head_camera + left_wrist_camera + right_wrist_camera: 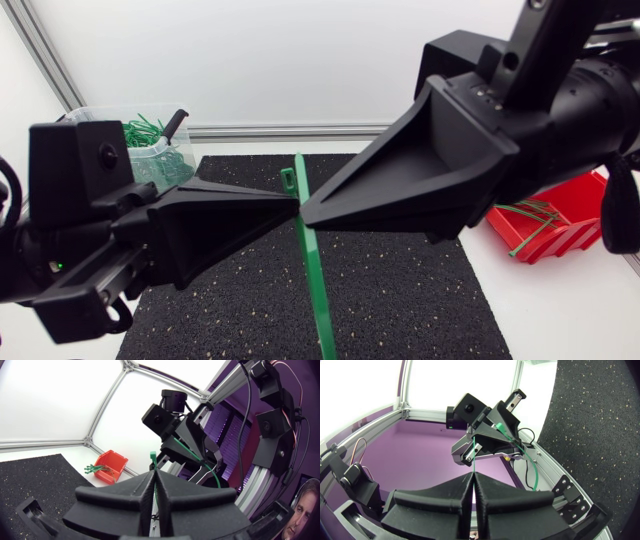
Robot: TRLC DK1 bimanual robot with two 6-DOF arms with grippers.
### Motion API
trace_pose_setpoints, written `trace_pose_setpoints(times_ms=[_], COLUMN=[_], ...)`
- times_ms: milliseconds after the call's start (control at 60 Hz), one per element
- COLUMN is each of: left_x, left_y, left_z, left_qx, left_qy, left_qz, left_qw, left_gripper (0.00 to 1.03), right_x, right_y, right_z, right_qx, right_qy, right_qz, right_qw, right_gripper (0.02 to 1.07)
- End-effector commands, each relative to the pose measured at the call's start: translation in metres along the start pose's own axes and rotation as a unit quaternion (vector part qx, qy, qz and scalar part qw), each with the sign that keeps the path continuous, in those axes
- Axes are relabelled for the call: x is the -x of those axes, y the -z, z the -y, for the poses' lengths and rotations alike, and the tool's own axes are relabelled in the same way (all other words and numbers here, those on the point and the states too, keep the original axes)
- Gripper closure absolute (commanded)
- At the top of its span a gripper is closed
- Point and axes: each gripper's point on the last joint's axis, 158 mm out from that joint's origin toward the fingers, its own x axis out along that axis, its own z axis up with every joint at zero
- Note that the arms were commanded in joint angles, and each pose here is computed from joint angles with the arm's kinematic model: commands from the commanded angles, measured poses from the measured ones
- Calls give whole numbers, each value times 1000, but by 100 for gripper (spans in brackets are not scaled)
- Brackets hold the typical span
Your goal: Take a green cable tie from the red box, thread the tail through the head to close it, then place it in the transparent bin on the left.
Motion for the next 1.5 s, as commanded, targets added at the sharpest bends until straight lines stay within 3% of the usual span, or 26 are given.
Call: trace_pose_setpoints(times_ms=[0, 700, 1483], left_x=[0, -4, 0], left_y=[-17, -18, -12], left_z=[14, 13, 13], left_qx=[-13, -27, -18], left_qy=[11, -3, -6], left_qz=[17, 22, 19], left_qw=[1000, 999, 1000], left_gripper=[99, 99, 99], right_x=[1, -13, -8], right_y=[2, 3, -3], right_z=[-4, 27, 31], right_qx=[-19, -68, -59], right_qy=[0, 15, 12], right_qz=[-4, -32, -15], right_qw=[1000, 997, 998], right_gripper=[101, 101, 101])
